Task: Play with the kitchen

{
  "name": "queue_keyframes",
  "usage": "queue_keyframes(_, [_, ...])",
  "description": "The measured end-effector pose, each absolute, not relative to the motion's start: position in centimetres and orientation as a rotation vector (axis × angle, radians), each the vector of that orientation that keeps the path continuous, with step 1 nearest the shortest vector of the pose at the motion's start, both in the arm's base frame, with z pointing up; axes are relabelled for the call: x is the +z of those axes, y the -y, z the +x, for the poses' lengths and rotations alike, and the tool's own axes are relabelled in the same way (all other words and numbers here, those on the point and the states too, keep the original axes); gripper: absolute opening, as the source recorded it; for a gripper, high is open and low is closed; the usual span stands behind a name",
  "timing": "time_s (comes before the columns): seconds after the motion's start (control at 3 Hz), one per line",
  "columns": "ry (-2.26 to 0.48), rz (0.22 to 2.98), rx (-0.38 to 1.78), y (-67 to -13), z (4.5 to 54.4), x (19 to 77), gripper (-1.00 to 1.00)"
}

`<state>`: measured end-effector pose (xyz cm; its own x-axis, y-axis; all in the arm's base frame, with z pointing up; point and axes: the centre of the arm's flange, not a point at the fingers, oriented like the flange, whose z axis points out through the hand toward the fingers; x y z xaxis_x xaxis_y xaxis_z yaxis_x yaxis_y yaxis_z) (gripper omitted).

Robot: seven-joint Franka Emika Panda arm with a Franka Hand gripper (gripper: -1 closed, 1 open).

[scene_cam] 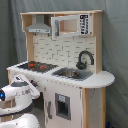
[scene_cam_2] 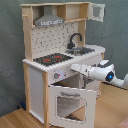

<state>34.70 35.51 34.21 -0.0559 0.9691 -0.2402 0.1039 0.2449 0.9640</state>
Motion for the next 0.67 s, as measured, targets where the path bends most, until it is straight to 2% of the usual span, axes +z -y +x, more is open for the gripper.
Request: queue_keyframes(0.67, [-1.363, 1.207, 1.115, -35.62, 34.59, 34.12, -1.00])
